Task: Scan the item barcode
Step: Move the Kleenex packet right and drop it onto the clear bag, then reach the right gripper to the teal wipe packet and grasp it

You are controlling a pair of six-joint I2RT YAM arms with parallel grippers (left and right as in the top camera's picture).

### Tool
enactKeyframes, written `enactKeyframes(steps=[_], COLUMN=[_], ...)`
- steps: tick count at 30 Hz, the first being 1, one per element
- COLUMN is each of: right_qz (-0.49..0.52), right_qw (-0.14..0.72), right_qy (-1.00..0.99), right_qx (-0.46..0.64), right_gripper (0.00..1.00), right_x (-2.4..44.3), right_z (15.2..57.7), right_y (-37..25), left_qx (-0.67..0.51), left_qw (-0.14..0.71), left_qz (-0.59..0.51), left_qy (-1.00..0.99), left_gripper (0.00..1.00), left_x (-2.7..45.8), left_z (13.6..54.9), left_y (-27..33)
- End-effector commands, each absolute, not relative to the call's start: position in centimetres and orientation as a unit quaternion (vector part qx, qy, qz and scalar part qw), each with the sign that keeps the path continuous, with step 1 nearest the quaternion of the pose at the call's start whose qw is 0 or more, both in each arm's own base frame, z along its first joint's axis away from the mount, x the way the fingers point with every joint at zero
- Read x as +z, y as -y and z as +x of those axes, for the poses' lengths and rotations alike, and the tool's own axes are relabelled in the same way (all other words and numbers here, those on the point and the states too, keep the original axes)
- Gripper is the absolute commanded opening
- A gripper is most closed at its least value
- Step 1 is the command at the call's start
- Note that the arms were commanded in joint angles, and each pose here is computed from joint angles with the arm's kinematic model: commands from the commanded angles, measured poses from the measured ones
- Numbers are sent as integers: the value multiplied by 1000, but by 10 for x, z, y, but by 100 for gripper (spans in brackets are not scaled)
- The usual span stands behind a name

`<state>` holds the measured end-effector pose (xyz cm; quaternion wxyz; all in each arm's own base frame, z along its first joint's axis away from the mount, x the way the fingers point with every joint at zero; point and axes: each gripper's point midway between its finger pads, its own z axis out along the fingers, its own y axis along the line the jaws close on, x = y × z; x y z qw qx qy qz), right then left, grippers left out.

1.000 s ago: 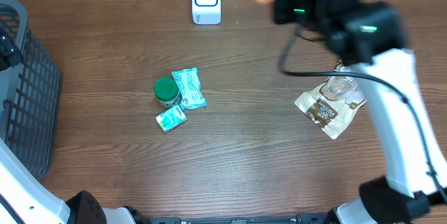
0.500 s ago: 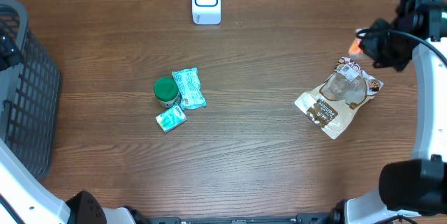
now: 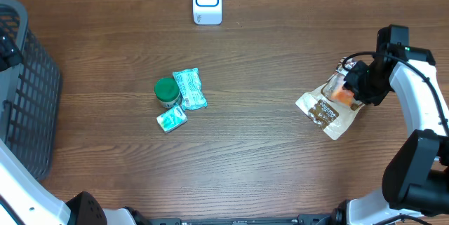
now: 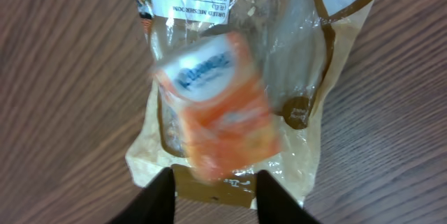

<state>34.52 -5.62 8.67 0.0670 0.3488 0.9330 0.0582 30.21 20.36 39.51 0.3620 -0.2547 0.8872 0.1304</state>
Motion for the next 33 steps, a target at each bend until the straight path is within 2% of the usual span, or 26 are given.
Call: enactKeyframes(steps=[1,7,12,15,19,28,33], right_qz=[346,343,212,161,87,-56,-61], right_qw=[68,64,97,103,116,113,100], right_qy=[-934,-935,-958,-956,-952,-942,-947], right_qx=[62,65,169,221,271,311,299], right_gripper=[42,43,43,44,53,53,53], right_x=[91,131,183,194,195,161,119], right_z=[346,348,370,377,385,387,390], right_y=[55,53,-2,-45,-106,-248,-290], left_qx=[128,128,128,128,128,128,128], left_qw=[367,367,367,367,367,367,367], left_qz=[-257,-257,-256,-257,-257,-257,-257], left_qy=[-885,-885,-885,-885,-885,-885,-885], left_gripper=[100,100,100,99,100,99,100], left_x=[397,397,397,397,397,397,397], left_z=[302,302,302,302,302,302,302], left_y=[-203,-203,-203,-203,-203,-203,-203])
